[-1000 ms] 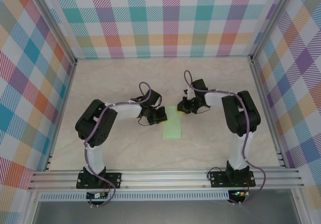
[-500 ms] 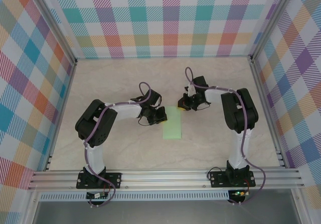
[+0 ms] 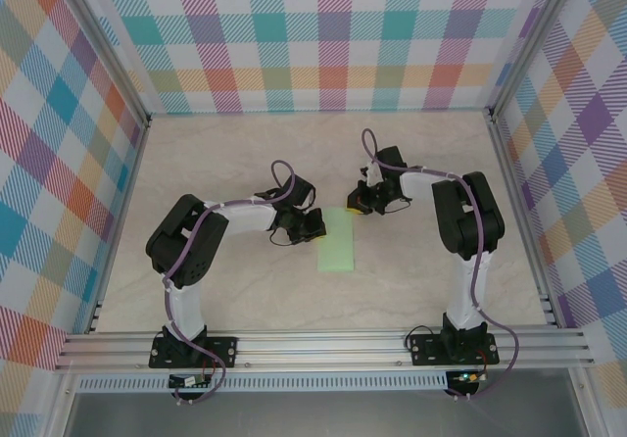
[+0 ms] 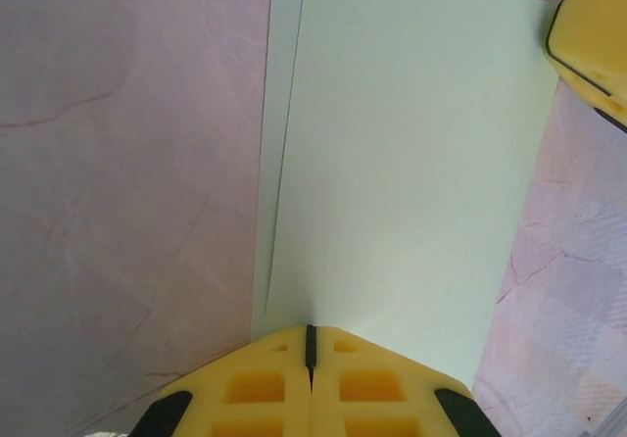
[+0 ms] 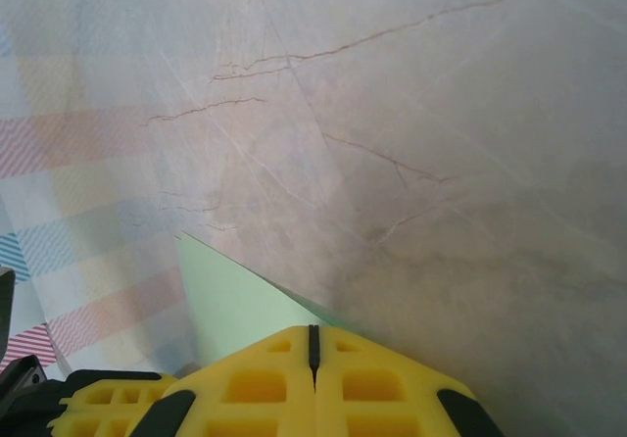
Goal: Fold a paper plane with a square sheet of paper (pick it up from the middle)
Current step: Fold the square sheet of paper in half at the center of the table.
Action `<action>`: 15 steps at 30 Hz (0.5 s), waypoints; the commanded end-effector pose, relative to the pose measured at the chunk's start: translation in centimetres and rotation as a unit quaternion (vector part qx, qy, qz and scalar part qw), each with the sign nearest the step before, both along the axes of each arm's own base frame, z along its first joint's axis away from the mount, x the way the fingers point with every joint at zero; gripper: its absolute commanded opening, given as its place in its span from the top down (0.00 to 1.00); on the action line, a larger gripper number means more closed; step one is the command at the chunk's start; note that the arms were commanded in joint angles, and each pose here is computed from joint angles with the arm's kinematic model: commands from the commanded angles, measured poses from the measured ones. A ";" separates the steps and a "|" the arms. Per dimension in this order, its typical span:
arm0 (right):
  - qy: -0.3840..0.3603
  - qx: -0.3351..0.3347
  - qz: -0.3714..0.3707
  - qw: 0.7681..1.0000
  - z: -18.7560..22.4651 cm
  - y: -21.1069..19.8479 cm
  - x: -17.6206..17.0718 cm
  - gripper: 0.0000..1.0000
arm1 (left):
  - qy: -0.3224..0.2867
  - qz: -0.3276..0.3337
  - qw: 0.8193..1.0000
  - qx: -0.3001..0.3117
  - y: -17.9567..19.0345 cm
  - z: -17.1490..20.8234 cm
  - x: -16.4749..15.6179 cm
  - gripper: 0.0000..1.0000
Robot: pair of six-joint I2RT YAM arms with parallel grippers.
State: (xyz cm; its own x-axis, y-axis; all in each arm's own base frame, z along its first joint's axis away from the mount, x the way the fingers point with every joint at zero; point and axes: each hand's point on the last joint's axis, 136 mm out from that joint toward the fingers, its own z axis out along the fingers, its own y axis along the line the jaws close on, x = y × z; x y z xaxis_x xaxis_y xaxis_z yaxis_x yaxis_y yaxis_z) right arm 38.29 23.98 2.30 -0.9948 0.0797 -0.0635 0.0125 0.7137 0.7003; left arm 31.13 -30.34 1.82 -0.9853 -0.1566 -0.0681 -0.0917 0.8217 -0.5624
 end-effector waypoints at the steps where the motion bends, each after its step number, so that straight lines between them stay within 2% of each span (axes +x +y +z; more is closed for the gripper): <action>1: 0.012 0.014 -0.002 1.000 -0.4 0.3 0.3 0.98 | 0.069 0.007 0.992 0.106 4.3 -4.4 -3.9 1.00; 8: 0.038 -0.004 -0.011 0.999 -3.3 -0.3 -0.5 0.99 | 0.070 0.006 0.992 0.107 4.3 -4.4 -3.9 1.00; 15: 0.005 0.004 -0.002 1.000 0.5 0.0 0.2 0.98 | 0.072 0.007 0.992 0.107 4.3 -4.5 -3.9 1.00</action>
State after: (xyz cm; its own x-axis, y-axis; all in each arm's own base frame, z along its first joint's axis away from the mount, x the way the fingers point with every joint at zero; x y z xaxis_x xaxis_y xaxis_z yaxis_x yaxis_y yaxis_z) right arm 38.36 24.32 1.89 -0.9957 0.0857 -0.0343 0.0337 0.6835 0.7292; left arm 31.10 -30.31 1.80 -0.9854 -0.1567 -0.0673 -0.0924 0.8224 -0.5614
